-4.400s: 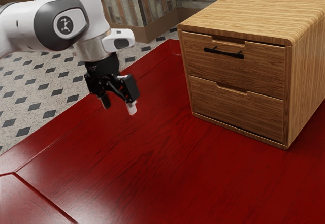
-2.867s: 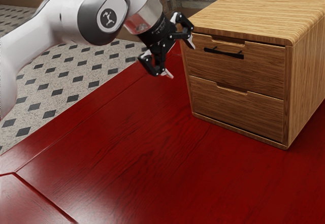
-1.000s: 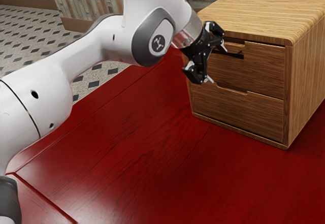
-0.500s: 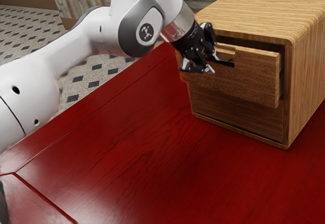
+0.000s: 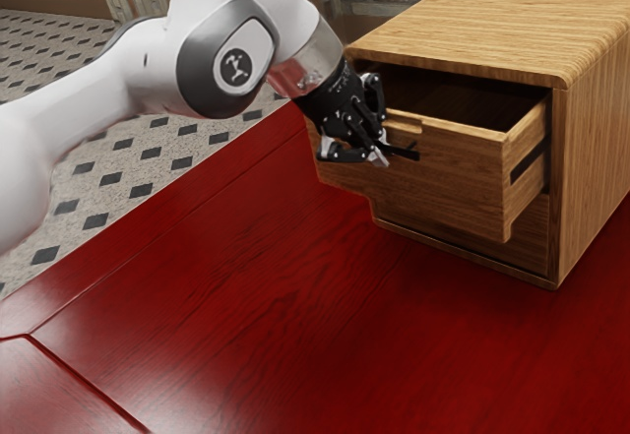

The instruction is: Pull the drawer handle with one arm to open the drawer

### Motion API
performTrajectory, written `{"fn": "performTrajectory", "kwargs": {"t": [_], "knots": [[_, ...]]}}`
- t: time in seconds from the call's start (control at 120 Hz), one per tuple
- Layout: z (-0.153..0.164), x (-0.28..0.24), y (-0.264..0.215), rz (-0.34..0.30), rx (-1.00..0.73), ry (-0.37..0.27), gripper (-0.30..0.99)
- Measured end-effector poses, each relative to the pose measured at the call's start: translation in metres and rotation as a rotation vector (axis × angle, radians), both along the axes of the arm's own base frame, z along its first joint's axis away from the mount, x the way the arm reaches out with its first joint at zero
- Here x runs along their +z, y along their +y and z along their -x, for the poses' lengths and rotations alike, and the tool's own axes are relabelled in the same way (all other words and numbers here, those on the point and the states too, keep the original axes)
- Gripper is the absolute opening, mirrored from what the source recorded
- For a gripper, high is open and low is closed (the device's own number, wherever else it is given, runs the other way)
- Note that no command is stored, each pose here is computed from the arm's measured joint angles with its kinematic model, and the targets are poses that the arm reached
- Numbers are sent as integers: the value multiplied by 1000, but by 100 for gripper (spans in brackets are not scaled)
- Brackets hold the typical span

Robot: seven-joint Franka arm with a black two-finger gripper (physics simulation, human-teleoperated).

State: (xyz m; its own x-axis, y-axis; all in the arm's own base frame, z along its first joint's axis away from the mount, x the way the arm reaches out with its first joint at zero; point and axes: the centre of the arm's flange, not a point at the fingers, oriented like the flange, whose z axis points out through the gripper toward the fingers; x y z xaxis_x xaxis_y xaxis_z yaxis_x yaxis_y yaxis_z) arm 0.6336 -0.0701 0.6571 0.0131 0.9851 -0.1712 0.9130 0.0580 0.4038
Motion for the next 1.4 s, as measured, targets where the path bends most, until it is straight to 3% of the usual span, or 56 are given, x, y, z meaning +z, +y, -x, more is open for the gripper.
{"fn": "performTrajectory", "kwargs": {"t": [1.4], "knots": [[149,15,21,30,-16,46,-8]]}}
